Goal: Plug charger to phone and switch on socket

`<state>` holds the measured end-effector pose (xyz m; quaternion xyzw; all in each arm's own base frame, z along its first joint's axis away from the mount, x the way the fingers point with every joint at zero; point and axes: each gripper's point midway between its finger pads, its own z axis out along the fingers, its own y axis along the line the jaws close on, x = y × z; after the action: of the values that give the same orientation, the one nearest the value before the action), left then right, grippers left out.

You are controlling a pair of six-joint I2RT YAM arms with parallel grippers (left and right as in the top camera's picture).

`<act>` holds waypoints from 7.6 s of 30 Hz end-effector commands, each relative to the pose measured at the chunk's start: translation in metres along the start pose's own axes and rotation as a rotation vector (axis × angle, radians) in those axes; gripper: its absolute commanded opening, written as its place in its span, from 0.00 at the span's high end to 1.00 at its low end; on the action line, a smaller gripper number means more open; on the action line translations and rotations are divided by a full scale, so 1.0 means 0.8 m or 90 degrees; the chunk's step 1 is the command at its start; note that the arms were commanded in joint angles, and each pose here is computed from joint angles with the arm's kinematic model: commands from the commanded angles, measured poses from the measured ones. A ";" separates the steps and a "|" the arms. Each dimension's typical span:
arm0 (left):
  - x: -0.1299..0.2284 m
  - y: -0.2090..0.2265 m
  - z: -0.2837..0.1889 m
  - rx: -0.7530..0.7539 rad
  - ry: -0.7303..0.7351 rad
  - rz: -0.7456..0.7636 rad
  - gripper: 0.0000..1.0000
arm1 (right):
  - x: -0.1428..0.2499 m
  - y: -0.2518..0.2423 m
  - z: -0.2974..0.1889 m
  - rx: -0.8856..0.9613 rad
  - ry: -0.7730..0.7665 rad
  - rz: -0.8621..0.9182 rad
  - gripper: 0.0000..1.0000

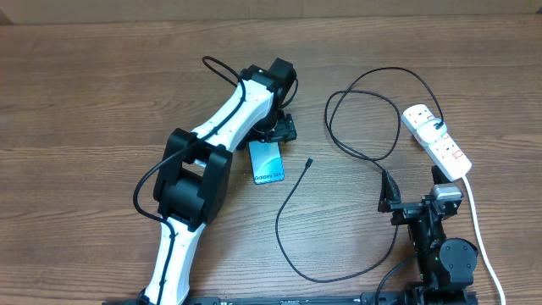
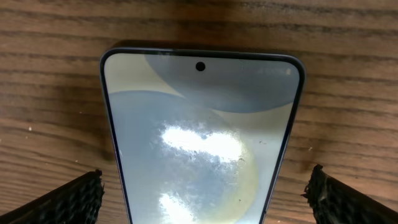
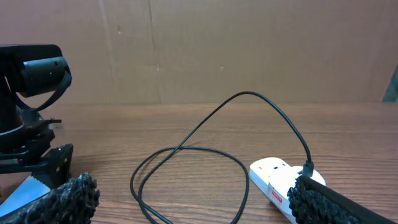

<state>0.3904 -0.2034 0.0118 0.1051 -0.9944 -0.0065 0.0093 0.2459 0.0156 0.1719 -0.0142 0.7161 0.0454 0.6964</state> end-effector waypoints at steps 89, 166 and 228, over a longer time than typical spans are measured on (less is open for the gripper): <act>-0.002 0.052 -0.008 0.013 0.103 -0.043 0.27 | 0.002 -0.002 0.000 0.004 -0.004 -0.003 0.00; 0.004 0.056 0.073 -0.013 0.044 0.017 0.31 | 0.002 -0.002 0.000 0.004 -0.004 -0.003 0.00; -0.029 -0.040 -0.247 0.855 0.362 -0.051 0.31 | 0.002 -0.002 0.000 0.004 -0.004 -0.003 0.00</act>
<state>0.4152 -0.2313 0.1681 0.1419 -0.7979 0.5497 0.2028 0.2458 0.0156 0.1719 -0.0143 0.7161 0.0455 0.6964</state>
